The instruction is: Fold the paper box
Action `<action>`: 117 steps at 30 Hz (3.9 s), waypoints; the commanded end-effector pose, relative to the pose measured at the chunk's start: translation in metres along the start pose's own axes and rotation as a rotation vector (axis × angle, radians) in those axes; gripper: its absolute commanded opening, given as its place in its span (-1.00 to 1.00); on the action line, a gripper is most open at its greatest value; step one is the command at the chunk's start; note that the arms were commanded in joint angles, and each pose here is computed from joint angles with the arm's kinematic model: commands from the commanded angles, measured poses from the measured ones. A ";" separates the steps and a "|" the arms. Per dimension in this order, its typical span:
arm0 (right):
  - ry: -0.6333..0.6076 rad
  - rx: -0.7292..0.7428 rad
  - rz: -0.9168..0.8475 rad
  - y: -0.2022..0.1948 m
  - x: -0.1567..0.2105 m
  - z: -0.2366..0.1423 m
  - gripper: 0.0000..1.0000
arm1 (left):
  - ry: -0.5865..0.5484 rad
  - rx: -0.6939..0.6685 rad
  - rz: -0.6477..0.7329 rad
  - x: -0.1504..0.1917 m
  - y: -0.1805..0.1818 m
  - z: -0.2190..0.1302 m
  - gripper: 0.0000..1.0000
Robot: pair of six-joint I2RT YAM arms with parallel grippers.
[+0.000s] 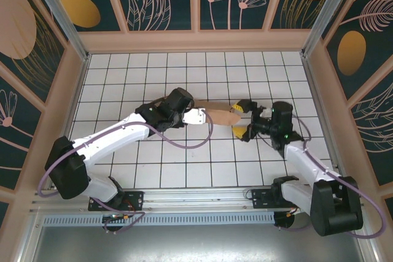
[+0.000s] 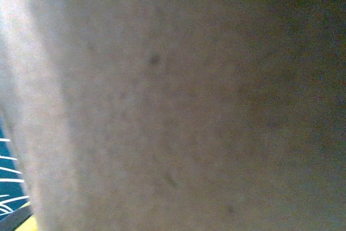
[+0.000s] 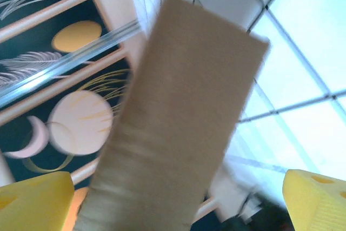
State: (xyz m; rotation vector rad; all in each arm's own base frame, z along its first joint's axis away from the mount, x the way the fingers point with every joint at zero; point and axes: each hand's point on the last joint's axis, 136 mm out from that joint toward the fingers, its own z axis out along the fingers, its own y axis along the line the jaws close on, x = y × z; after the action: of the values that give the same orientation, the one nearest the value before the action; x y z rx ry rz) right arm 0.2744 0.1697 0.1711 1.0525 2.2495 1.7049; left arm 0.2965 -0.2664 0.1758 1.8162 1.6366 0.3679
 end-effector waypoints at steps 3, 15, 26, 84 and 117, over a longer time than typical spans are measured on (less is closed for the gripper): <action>-0.340 0.348 -0.318 0.012 -0.043 -0.052 0.98 | 0.022 0.232 -0.146 -0.002 -0.035 -0.007 -0.29; -0.414 0.307 -0.764 0.076 -0.039 -0.061 0.62 | 0.105 0.416 -0.211 -0.017 -0.063 0.005 -0.41; -0.218 0.316 -0.864 0.058 -0.015 -0.020 -0.04 | 0.112 0.497 -0.239 -0.031 -0.079 0.038 -0.29; -0.130 0.268 -0.881 0.062 0.023 -0.034 0.01 | 0.055 0.537 -0.211 -0.036 -0.066 0.033 -0.21; -0.137 0.301 -0.902 0.059 0.015 -0.030 -0.03 | 0.012 0.386 -0.252 -0.053 -0.023 0.021 0.98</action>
State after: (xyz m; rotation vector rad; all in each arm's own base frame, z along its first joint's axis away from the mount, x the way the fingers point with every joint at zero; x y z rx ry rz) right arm 0.2724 0.1601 0.2278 0.1149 2.3831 0.9135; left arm 0.2869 -0.3223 0.1374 1.8581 2.0538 -0.0332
